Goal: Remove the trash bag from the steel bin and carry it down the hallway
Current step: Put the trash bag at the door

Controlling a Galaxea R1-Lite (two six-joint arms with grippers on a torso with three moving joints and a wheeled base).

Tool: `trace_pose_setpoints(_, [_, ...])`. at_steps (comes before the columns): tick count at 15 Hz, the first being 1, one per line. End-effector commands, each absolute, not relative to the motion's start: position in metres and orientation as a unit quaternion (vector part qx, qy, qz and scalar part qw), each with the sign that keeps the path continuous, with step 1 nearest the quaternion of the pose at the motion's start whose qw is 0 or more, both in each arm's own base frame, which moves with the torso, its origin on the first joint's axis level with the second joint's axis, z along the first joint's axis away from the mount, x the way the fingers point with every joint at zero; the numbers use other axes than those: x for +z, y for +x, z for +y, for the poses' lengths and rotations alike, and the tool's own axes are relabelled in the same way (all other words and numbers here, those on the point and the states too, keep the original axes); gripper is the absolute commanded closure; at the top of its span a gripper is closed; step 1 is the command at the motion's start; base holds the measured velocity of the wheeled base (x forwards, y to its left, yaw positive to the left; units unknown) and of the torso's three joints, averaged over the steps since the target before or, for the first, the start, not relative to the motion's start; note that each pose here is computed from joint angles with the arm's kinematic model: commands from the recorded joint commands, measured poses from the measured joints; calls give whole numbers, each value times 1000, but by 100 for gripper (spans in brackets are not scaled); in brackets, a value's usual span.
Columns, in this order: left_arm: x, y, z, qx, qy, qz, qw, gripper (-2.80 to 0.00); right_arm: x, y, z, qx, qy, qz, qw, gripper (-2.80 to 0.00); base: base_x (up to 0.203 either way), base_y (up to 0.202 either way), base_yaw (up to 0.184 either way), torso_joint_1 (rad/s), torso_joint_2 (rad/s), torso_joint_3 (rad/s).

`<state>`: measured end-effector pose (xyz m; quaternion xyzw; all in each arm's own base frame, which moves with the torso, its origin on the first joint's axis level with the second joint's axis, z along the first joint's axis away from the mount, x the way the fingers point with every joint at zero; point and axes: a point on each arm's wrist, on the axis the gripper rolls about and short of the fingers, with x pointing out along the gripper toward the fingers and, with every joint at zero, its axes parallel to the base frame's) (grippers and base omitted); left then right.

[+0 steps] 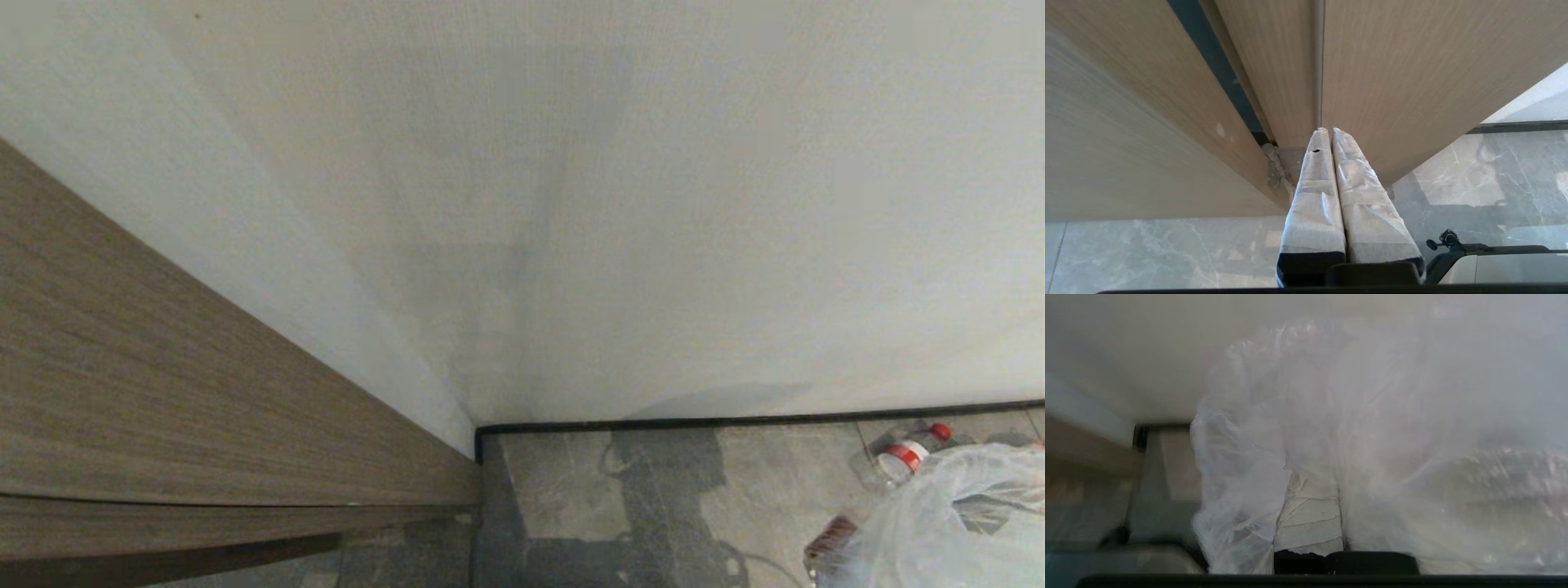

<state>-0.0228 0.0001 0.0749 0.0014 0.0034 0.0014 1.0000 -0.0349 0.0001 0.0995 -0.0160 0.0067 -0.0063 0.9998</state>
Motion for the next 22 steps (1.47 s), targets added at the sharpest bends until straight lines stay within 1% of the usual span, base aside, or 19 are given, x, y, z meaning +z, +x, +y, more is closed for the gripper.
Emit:
trace_pose_setpoints(1, [75,-23,0,2,2,3,1000,0,109,-49,0,-4,-19,90,996,0,0,0,0,0,0,0])
trace_pose_setpoints(3, [75,-23,0,2,2,4,1000,0,120,-46,1,15,-29,184,982,0,0,0,0,0,0,0])
trace_pose_setpoints(6, [75,-23,0,2,2,3,1000,0,158,-22,2,41,-34,238,970,0,0,0,0,0,0,0])
trace_pose_setpoints(9, [75,-23,0,2,2,4,1000,0,176,18,3,68,-27,313,947,0,0,0,0,0,0,0])
trace_pose_setpoints(11, [75,-23,0,2,2,4,1000,0,176,39,3,81,-26,356,931,0,0,0,0,0,0,0])
trace_pose_setpoints(14, [75,-23,0,2,2,4,1000,0,166,55,3,101,-45,401,909,0,0,0,0,0,0,0])
trace_pose_setpoints(17, [75,-23,0,2,2,3,1000,0,151,64,3,102,-50,401,909,0,0,0,0,0,0,0])
trace_pose_setpoints(18, [75,-23,0,2,2,4,1000,0,149,68,3,102,-51,407,906,-164,0,0,0,0,0,0])
trace_pose_setpoints(19, [75,-23,0,2,2,4,1000,0,148,73,3,104,-49,414,903,-280,0,0,0,0,0,0])
trace_pose_setpoints(22, [75,-23,0,2,2,4,1000,0,150,88,4,112,-46,429,895,-280,0,0,0,0,0,0])
